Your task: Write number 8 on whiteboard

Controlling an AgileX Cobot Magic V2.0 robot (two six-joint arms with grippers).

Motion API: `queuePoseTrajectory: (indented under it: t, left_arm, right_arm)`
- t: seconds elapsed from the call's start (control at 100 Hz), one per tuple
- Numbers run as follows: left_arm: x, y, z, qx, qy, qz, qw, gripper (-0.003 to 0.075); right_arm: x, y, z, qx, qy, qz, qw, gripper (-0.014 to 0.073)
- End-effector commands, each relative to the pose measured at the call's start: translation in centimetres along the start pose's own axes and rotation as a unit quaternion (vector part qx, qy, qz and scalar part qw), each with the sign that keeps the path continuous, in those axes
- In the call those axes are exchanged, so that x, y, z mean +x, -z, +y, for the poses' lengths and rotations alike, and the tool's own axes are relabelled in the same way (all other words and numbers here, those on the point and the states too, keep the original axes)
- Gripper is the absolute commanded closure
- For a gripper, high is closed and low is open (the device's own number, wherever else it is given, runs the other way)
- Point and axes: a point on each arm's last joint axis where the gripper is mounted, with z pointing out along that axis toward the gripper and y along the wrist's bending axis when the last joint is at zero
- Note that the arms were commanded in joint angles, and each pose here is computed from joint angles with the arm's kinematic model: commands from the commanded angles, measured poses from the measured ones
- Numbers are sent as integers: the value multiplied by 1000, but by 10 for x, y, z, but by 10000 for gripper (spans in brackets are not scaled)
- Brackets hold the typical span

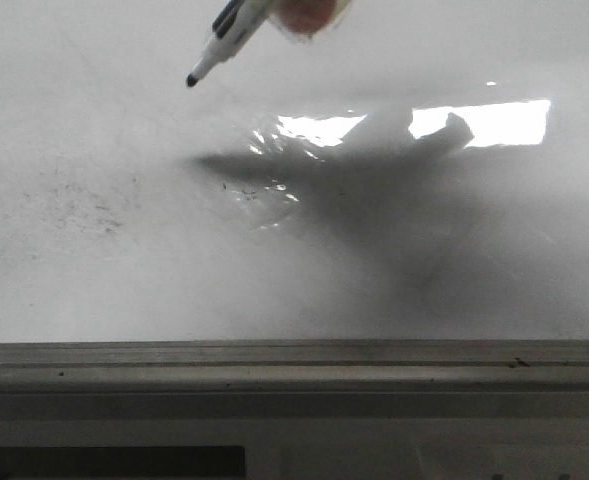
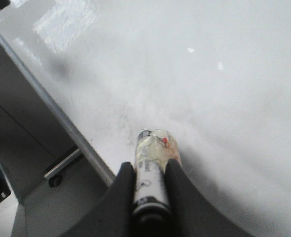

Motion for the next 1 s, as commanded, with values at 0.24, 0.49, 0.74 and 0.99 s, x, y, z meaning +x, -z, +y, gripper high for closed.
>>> queuePoseTrajectory:
  t: [0.24,0.49,0.74,0.99]
  left_arm:
    - [-7,1,-2,15,39,-23,999,293]
    - [-3,1,-4,20,50,-18,998,293]
    - [-4,1,-5,25,50,-25,998,293]
    - [-4,1,-5,25,50,-25,998,293]
  right_arm:
    - [-35,-7,-28,57,-24,-34,997,656]
    - [-22,-10,-34,83,-2,40,996,655]
    - [-10,0,-31,89,-15,93,992,657]
    - [-27,-18,-14,66,9,33,997,658]
